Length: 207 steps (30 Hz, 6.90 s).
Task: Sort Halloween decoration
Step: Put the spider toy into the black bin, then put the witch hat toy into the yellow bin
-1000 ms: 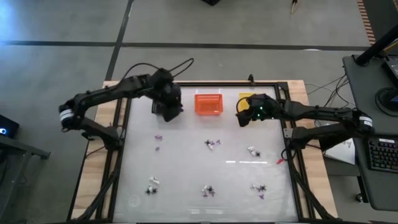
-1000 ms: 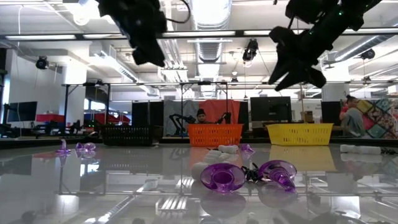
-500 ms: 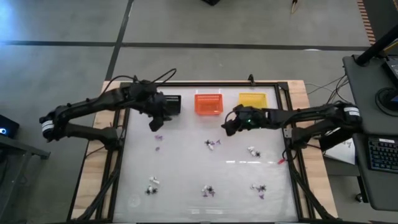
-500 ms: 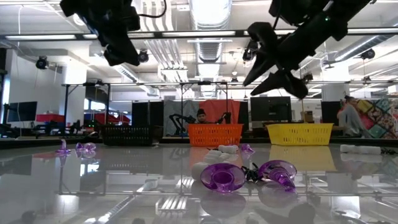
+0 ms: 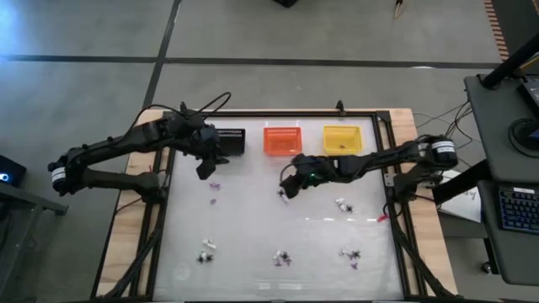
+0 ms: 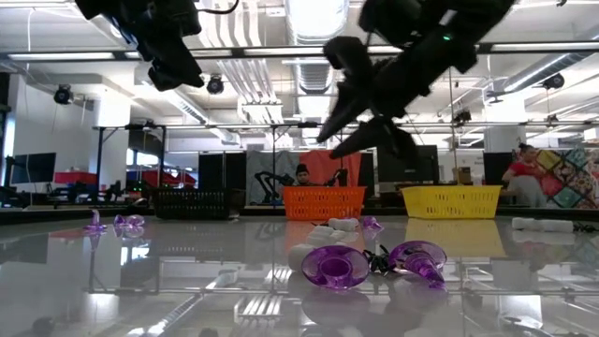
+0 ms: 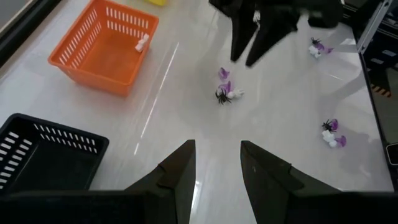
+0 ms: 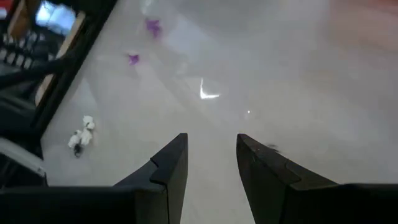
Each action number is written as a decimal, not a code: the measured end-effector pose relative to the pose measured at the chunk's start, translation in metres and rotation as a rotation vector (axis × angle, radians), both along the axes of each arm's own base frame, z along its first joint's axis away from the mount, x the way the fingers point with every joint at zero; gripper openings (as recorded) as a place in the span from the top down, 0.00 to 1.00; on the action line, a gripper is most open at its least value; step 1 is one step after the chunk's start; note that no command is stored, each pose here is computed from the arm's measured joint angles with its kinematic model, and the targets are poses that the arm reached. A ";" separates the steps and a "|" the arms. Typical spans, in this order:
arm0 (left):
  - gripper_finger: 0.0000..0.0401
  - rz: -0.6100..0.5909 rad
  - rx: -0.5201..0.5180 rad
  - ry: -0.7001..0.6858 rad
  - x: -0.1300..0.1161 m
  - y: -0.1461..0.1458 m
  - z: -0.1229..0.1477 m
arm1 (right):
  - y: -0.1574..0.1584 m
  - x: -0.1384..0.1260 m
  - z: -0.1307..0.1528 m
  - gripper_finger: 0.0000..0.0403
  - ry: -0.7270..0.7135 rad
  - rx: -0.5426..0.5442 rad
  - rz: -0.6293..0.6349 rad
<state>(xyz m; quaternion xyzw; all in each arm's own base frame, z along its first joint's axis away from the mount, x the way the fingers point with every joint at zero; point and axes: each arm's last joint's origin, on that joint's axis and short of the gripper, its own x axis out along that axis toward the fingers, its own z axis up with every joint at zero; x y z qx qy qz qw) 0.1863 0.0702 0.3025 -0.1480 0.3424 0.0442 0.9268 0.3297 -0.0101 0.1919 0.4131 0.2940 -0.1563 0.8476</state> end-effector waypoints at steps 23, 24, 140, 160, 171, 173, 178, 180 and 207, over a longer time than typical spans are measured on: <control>0.73 -0.017 0.014 0.013 -0.008 -0.003 0.002 | -0.002 0.058 -0.010 0.68 0.393 -0.062 0.099; 0.73 -0.017 0.014 0.013 -0.007 -0.003 0.002 | -0.001 0.058 -0.010 0.68 0.395 -0.062 0.099; 0.73 0.352 0.040 0.107 -0.016 0.003 -0.003 | -0.176 0.170 0.021 0.85 -0.233 -0.193 0.143; 0.73 0.247 -0.054 0.293 -0.025 -0.029 -0.017 | -0.170 0.137 0.049 0.73 0.172 -0.183 0.218; 0.73 0.227 -0.140 0.354 -0.021 -0.057 -0.071 | -0.133 0.133 0.045 0.71 0.348 -0.162 0.241; 0.73 0.242 -0.165 0.364 -0.022 -0.061 -0.082 | -0.127 0.135 0.045 0.71 0.356 -0.151 0.242; 0.73 0.275 -0.206 0.419 -0.028 -0.067 -0.104 | -0.111 0.139 0.045 0.71 0.358 -0.147 0.245; 0.73 0.280 -0.217 0.437 -0.030 -0.070 -0.110 | -0.105 0.140 0.045 0.71 0.363 -0.140 0.247; 0.73 0.266 -0.195 0.542 -0.015 -0.081 -0.145 | -0.074 0.135 0.044 0.70 0.491 -0.129 0.214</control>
